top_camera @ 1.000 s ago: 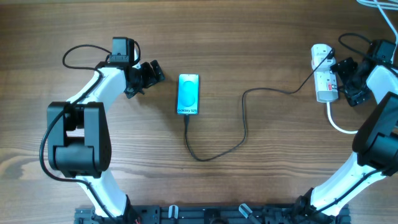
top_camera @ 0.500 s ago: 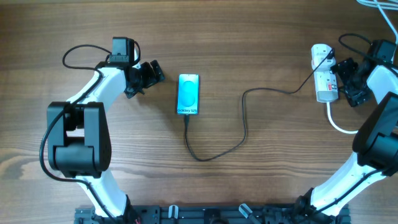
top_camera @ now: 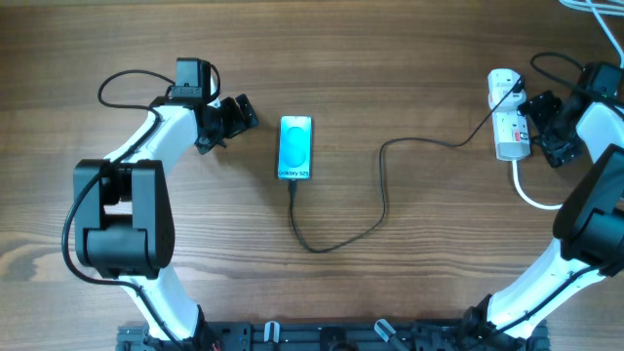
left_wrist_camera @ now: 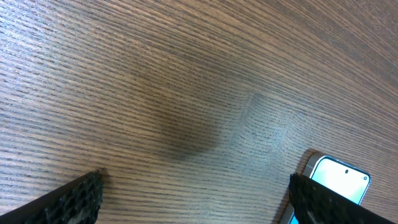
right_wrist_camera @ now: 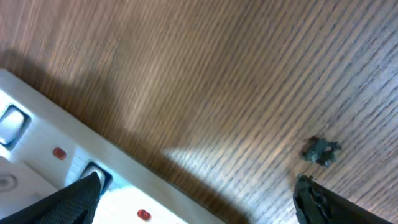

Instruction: Plug charger to phone and switch on socket

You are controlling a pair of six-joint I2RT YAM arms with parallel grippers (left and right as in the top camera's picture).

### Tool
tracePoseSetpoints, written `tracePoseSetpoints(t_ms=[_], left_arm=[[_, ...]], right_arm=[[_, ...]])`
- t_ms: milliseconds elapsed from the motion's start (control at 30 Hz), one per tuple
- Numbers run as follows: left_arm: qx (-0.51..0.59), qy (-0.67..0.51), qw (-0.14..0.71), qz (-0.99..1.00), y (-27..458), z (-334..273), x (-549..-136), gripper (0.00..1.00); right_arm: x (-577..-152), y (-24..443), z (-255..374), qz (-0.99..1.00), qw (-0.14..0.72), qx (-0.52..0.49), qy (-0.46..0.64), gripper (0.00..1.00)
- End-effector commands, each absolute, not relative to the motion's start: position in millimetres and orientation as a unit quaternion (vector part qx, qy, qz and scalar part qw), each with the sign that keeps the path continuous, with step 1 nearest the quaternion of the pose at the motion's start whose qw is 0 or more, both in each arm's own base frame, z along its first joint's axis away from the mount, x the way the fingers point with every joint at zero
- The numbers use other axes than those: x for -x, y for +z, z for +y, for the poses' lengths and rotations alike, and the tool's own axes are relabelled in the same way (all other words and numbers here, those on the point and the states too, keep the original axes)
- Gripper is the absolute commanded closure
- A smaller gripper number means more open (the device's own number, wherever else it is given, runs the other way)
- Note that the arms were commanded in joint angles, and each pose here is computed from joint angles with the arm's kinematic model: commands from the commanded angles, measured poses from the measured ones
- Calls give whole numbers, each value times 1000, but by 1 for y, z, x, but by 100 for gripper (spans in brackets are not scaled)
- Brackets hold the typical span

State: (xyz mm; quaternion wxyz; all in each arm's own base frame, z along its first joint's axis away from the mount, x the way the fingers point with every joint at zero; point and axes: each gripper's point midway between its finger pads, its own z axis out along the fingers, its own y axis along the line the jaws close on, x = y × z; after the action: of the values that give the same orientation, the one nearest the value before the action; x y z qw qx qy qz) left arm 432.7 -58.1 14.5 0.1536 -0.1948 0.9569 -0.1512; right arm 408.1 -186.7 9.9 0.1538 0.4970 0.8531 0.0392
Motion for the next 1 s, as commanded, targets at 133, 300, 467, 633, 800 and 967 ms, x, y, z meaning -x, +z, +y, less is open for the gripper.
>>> tracePoseSetpoints(t_ms=[133,300,467,633,800,967], left_arm=[[211,-130,121,961,-14,-50,-417,0],[211,-130,121,961,-14,-50,-417,0],[211,-130,121,961,-14,-50,-417,0],[211,-130,121,961,-14,-50,-417,0],[211,-130,121,961,-14,-50,-417,0],[211,-130,121,961,-14,-50,-417,0]], right_arm=[[-411,-7,-163,870,131,-469,74,0],[-409,-7,-170,867,134,-477,54,0],[-404,-8,-181,841,135,-524,26,0],[-414,-6,-173,834,147,-531,36,0],[-421,-6,-161,842,150,-517,38,0],[-420,-6,-160,861,149,-486,30,0]])
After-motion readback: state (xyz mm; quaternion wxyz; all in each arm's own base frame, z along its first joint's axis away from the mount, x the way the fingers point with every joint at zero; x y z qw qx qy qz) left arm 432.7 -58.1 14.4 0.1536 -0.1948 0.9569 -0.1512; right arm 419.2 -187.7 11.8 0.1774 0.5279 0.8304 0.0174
